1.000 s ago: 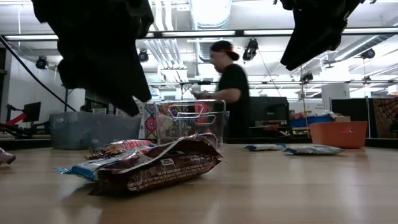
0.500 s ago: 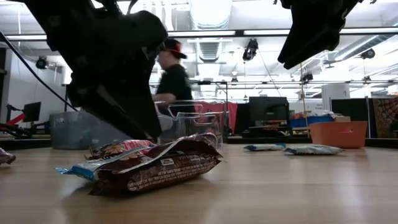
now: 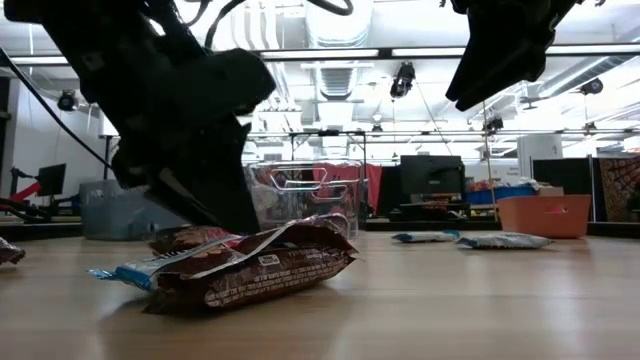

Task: Sort candy
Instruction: Put the brown chocolate into the transparent bin

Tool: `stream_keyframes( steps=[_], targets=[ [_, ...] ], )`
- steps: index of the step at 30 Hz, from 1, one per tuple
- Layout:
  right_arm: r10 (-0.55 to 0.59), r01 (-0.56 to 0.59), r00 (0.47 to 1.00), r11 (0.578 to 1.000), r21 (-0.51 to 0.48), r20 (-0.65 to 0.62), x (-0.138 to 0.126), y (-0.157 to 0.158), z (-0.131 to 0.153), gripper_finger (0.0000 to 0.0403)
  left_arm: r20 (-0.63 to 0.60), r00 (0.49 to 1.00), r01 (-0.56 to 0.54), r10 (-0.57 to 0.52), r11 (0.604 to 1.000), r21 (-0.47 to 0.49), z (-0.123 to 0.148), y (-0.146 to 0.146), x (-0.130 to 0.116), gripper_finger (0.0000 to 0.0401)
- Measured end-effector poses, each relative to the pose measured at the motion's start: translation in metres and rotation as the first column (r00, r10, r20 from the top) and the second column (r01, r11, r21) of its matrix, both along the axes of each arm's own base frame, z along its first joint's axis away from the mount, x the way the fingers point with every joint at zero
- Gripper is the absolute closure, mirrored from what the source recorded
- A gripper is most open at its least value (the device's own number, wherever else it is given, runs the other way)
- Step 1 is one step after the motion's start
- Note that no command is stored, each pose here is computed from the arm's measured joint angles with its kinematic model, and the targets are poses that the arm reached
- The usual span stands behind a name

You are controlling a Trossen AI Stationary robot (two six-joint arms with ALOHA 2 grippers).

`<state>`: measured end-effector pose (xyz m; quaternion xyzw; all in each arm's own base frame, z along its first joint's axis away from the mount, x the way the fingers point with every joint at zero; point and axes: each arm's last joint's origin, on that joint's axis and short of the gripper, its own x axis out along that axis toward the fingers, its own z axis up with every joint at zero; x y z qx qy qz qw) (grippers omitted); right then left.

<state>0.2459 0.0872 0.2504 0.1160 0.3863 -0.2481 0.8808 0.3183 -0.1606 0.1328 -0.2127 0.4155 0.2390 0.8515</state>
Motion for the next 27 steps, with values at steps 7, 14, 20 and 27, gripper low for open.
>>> stream_keyframes(
  steps=[7, 14, 20, 27],
  targets=[
    [0.0, 0.0, 1.0, 1.0, 0.002, 0.005, 0.0, 0.0, 0.0, 0.0195, -0.017, 0.999, 0.028, -0.027, 0.999, 0.029, -0.005, 0.0, 0.002, 0.0295],
    [0.0, 0.0, 1.0, 1.0, 0.007, 0.018, 0.001, 0.001, 0.001, 0.0195, -0.025, 0.998, 0.063, -0.062, 0.997, 0.051, 0.0, 0.003, 0.001, 0.0384],
    [0.0, 0.0, 1.0, 1.0, 0.007, 0.018, 0.001, 0.001, 0.001, 0.0195, -0.024, 0.992, 0.124, -0.122, 0.989, 0.078, 0.017, 0.009, -0.001, 0.0389],
    [-0.004, 0.004, 1.0, 1.0, -0.001, 0.019, 0.001, 0.0, 0.0, 0.0195, 0.007, 0.963, 0.262, -0.268, 0.949, 0.175, 0.058, 0.025, -0.005, 0.0391]
  ],
)
